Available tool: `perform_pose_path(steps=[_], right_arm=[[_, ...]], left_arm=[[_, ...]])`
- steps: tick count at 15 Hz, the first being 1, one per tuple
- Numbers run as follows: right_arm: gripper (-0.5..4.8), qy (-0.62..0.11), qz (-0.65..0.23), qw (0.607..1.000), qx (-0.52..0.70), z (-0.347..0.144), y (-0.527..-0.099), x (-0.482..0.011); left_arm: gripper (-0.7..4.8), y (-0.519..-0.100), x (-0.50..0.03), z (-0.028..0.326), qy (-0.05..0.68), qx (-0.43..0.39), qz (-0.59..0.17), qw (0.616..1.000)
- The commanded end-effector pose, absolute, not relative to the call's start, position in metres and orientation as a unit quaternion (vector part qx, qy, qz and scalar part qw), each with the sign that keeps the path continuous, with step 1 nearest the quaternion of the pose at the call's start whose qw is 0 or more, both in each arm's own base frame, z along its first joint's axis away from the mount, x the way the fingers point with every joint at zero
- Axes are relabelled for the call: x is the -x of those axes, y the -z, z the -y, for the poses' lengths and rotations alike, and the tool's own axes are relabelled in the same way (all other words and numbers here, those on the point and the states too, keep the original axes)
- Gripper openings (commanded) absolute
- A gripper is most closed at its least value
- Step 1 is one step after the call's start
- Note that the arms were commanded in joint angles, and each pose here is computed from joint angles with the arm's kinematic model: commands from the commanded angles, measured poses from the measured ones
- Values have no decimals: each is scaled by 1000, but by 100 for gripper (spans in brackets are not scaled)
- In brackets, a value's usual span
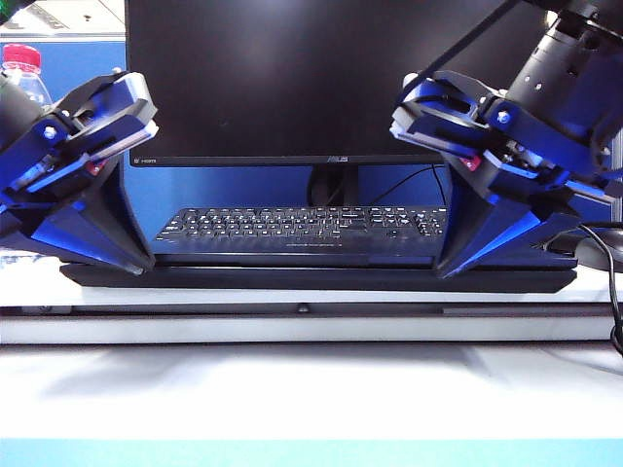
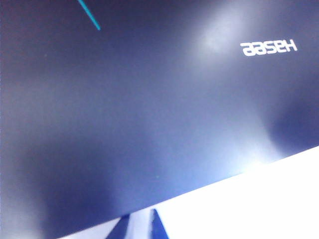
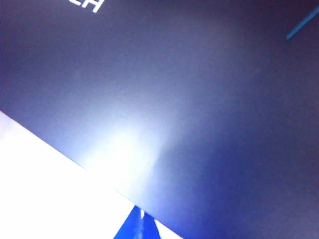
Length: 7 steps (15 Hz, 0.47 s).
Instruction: Open the lid of the black laptop.
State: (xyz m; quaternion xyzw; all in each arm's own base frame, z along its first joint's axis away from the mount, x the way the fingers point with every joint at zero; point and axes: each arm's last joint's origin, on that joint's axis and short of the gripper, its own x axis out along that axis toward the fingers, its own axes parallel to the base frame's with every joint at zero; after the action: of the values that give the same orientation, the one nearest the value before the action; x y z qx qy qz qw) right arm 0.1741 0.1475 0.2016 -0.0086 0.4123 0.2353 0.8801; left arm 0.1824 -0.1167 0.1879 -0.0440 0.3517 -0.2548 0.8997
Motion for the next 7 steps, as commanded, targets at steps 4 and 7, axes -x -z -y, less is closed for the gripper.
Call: perform_pose_path(steps=[4, 7], right_arm=[[-1, -234, -362, 902, -8, -151, -212, -181], [-1, -226, -355, 907, -8, -151, -213, -182]], left_arm=[[53, -201, -189, 120, 261, 61, -291, 918], [53, -203, -190, 121, 264, 65, -278, 922]])
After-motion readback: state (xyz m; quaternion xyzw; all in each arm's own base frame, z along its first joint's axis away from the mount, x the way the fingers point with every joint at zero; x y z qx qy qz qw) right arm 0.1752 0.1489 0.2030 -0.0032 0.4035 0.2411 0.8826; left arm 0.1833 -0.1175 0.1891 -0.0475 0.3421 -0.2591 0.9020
